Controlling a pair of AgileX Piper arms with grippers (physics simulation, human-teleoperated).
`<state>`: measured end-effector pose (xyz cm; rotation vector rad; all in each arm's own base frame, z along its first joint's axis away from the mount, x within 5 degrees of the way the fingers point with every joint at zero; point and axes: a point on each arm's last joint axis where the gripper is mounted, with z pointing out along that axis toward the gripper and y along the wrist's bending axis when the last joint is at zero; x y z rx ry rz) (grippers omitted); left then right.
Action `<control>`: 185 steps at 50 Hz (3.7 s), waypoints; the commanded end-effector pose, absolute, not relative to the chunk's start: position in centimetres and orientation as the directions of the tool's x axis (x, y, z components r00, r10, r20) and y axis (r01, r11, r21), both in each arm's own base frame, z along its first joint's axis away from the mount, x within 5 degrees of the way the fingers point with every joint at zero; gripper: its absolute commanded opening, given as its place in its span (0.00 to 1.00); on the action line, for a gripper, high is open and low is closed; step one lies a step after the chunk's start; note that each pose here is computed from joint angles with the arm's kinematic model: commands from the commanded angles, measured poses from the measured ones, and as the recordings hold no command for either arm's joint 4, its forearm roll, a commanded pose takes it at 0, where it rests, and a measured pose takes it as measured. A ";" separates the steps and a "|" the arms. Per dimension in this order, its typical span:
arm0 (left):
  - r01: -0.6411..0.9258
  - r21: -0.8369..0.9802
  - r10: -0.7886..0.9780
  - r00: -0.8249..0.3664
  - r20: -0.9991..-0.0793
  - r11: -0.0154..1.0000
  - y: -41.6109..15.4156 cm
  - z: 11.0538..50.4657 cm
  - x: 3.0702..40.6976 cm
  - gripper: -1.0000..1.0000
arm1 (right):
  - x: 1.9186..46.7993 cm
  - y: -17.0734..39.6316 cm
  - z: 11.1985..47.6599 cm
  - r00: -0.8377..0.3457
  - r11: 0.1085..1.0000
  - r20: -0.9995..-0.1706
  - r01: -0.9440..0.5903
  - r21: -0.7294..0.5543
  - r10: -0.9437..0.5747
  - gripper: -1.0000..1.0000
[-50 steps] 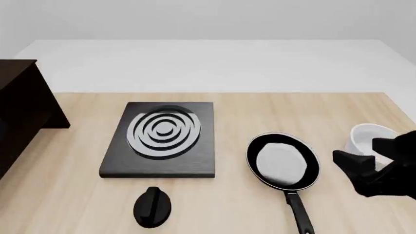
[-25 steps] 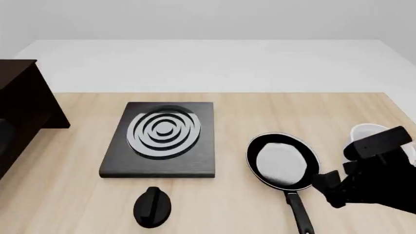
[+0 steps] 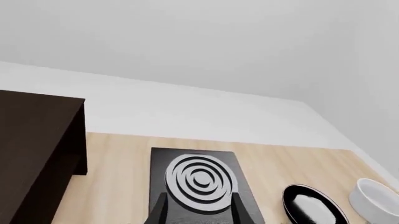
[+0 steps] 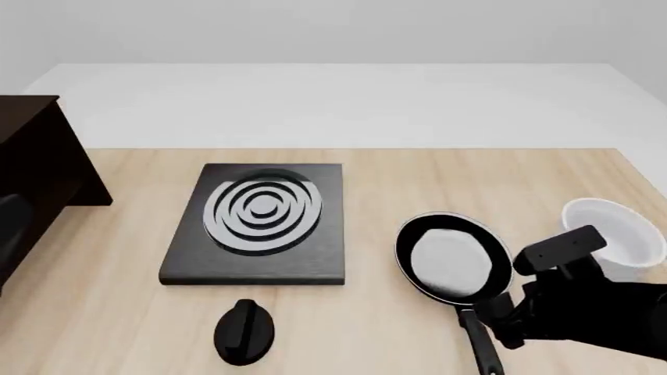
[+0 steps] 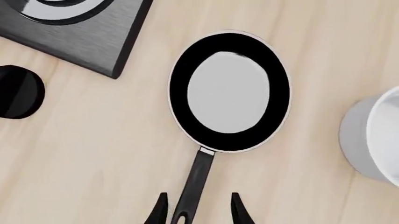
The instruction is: Put the frying pan on the cabinet shelf.
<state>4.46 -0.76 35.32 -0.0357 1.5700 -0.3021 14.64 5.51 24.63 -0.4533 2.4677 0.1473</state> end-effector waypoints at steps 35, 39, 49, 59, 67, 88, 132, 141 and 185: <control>0.162 -0.204 -0.200 -0.040 -0.979 0.965 -0.8 34.7 4.8 1.00 | 13.5 6.0 17.0 -0.826 0.940 -0.491 -0.340 0.040 -0.278 1.00; 0.164 -0.202 -0.198 -0.043 -0.979 0.965 -0.8 34.5 4.9 1.00 | 13.2 6.0 16.4 -0.829 0.939 -0.484 -0.342 0.042 -0.281 1.00; 0.165 -0.202 -0.197 -0.044 -0.979 0.965 -0.8 34.8 4.9 1.00 | 13.0 6.0 15.6 -0.835 0.938 -0.472 -0.345 0.045 -0.284 1.00; 0.167 -0.201 -0.196 -0.047 -0.979 0.965 -0.9 34.3 5.1 1.00 | 12.6 6.0 14.7 -0.841 0.937 -0.458 -0.347 0.047 -0.289 1.00; 0.168 -0.201 -0.195 -0.049 -0.980 0.965 -0.9 34.1 5.1 1.00 | 12.7 6.1 14.3 -0.841 0.935 -0.456 -0.351 0.047 -0.293 1.00; 0.171 -0.198 -0.192 -0.051 -0.980 0.965 -0.9 34.2 5.1 1.00 | 12.4 5.0 16.3 -0.815 0.943 -0.512 -0.332 0.025 -0.273 0.00; 0.180 -0.223 -0.213 -0.074 -0.974 0.958 -1.0 34.0 5.3 1.00 | 12.2 3.3 25.2 -0.635 0.951 -0.734 -0.305 -0.048 -0.240 0.00; 0.194 -0.227 -0.215 -0.082 -0.973 0.955 -1.1 33.8 5.3 1.00 | 12.0 3.4 27.5 -0.567 0.941 -0.780 -0.330 -0.078 -0.264 0.00; 0.231 -0.593 -0.544 -0.246 -0.802 0.771 -2.2 34.4 6.3 1.00 | 15.8 8.5 39.0 -0.279 0.849 -0.913 -0.515 -0.118 -0.296 0.00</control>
